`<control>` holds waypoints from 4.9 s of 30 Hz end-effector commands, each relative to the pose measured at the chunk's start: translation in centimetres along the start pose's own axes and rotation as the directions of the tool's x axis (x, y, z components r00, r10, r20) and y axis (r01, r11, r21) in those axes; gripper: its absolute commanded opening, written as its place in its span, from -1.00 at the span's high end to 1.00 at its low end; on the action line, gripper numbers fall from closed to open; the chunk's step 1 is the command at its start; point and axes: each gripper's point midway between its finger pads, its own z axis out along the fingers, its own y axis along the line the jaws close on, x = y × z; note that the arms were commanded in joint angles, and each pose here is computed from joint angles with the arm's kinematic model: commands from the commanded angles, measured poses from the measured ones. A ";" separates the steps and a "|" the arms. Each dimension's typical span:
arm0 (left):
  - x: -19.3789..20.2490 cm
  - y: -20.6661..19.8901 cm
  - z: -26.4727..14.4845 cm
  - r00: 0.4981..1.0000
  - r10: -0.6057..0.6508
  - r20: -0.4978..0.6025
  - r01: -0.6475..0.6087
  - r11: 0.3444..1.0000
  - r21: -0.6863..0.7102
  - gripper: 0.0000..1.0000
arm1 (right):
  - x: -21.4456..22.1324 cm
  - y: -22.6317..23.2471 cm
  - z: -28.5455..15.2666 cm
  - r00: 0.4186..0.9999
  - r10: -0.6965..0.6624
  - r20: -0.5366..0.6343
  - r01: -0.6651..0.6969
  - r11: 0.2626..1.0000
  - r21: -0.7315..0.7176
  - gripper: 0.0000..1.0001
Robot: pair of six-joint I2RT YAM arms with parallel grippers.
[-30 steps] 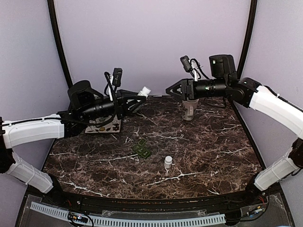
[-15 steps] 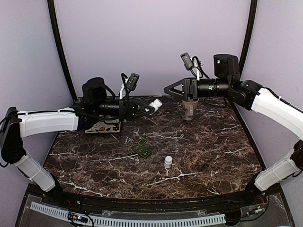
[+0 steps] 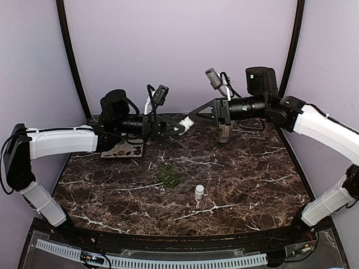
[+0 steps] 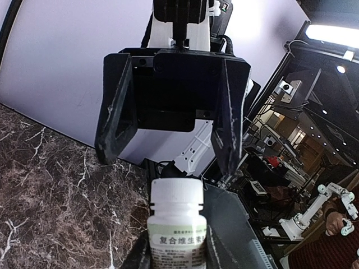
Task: Sort the pills into containers
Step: Screw the lid of the pill bottle onto the pill bottle, then pass from the left arm to the right, then place the pill bottle at the center of the board.
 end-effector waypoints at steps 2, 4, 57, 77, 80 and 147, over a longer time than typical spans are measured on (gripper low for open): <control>-1.9 -1.2 -0.3 0.998 0.056 0.023 -0.057 0.997 0.043 1.00 | -1.1 1.9 0.3 0.999 -0.037 0.007 0.037 0.997 -0.062 -0.23; -1.9 -1.2 -0.3 0.998 0.054 0.024 -0.055 0.997 0.046 1.00 | -1.0 2.0 0.4 0.999 -0.037 0.004 0.037 0.997 -0.064 -0.20; -7.1 1.2 0.3 0.786 0.611 -0.097 -0.523 0.572 -0.632 1.00 | 1.2 -4.9 5.4 0.932 0.339 -0.129 -0.313 0.931 0.185 1.00; -9.0 0.7 0.9 0.540 0.766 -0.350 -0.521 -0.023 -0.853 0.97 | 2.7 -7.6 6.4 0.898 0.424 -0.115 -0.382 0.883 0.274 1.00; -9.0 0.8 0.7 0.546 0.761 -0.349 -0.517 -0.022 -0.856 0.86 | 2.6 -7.6 6.3 0.898 0.428 -0.106 -0.387 0.881 0.273 1.00; 5.6 2.6 -8.6 0.966 0.260 -0.003 -0.147 0.536 -0.831 -0.26 | 22.4 -31.1 -12.1 0.927 0.366 0.080 -0.145 0.152 0.978 0.97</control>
